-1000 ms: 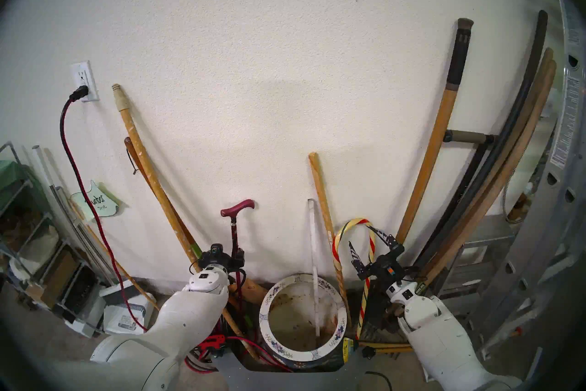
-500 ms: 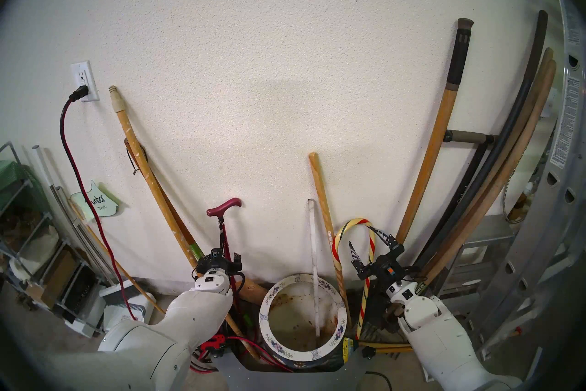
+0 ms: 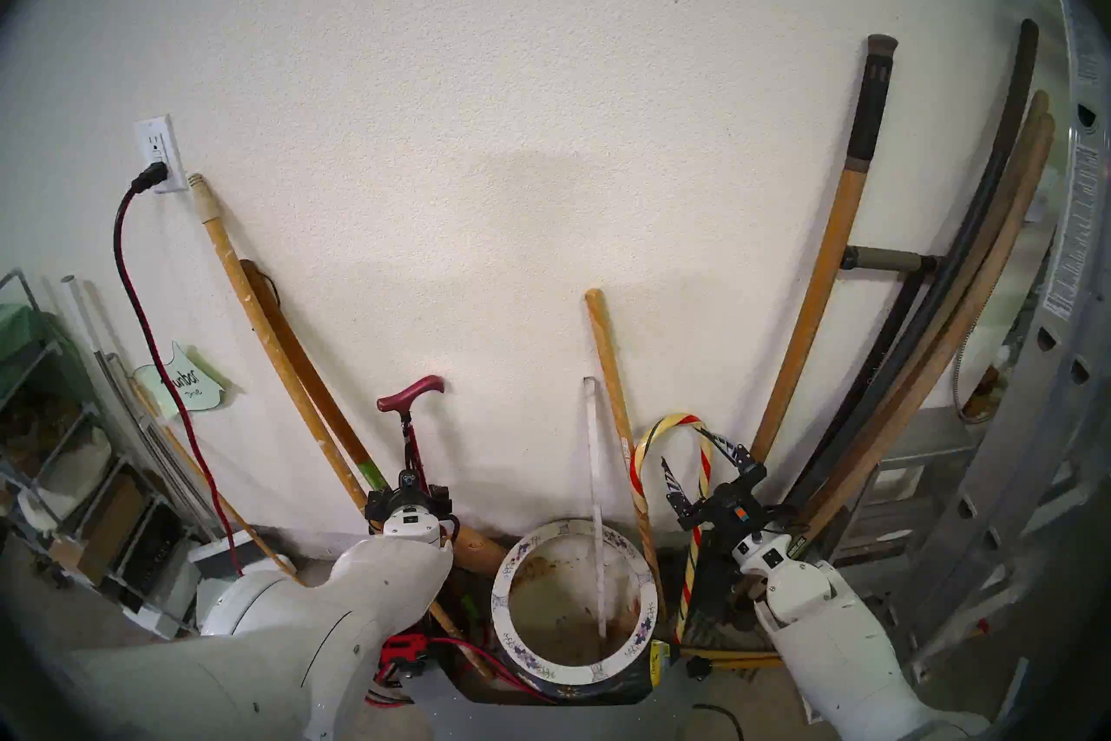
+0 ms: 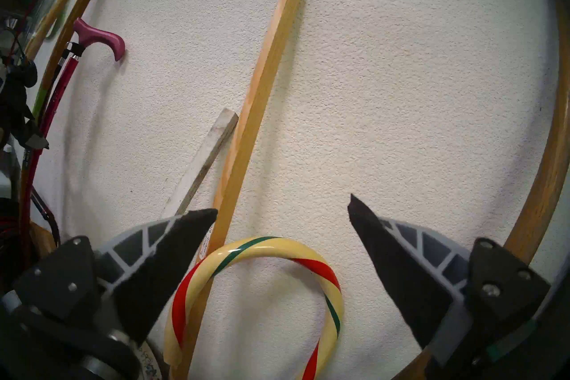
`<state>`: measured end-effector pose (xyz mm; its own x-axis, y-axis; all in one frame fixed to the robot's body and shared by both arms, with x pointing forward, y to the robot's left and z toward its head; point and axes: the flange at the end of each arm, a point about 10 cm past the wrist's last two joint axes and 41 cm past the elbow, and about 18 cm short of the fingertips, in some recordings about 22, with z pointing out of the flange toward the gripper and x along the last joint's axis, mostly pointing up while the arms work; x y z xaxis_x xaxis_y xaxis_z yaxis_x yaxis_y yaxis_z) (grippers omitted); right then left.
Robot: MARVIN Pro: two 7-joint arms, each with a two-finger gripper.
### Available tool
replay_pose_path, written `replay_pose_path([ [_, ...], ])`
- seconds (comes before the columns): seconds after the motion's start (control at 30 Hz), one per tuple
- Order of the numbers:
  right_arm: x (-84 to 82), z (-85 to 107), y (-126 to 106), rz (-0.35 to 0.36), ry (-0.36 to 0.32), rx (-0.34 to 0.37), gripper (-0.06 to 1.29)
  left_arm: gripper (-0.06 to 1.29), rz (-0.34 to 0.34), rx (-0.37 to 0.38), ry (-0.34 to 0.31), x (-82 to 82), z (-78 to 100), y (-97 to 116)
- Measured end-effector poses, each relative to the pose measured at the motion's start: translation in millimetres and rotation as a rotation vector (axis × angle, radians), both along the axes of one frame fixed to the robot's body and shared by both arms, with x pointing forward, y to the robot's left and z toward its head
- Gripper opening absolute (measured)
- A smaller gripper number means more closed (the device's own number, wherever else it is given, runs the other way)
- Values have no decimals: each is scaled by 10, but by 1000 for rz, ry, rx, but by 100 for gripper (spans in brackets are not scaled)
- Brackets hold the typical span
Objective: Take wooden sticks or brooms out of the pot
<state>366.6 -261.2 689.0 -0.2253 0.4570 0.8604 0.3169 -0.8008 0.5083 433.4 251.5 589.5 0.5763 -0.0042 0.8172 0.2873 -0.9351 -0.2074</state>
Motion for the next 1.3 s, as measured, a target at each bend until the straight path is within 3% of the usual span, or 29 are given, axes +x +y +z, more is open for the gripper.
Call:
replay_pose_path([
  [0.33, 0, 0, 0, 0, 0, 0, 122, 127, -44, 3, -93, 176, 173, -139],
  [0.93, 0, -1, 0, 0, 0, 0, 122, 127, -230, -99, -313, 413, 651, -866],
  [1.2, 0, -1, 0, 0, 0, 0, 122, 127, -227, -88, -325, 357, 734, -872],
  [1.23, 0, -1, 0, 0, 0, 0, 122, 122, -226, -85, -324, 344, 740, -860],
  [1.27, 0, -1, 0, 0, 0, 0, 122, 81, -225, -83, -322, 329, 746, -845],
  [1.3, 0, -1, 0, 0, 0, 0, 122, 61, -224, -81, -320, 316, 750, -834],
])
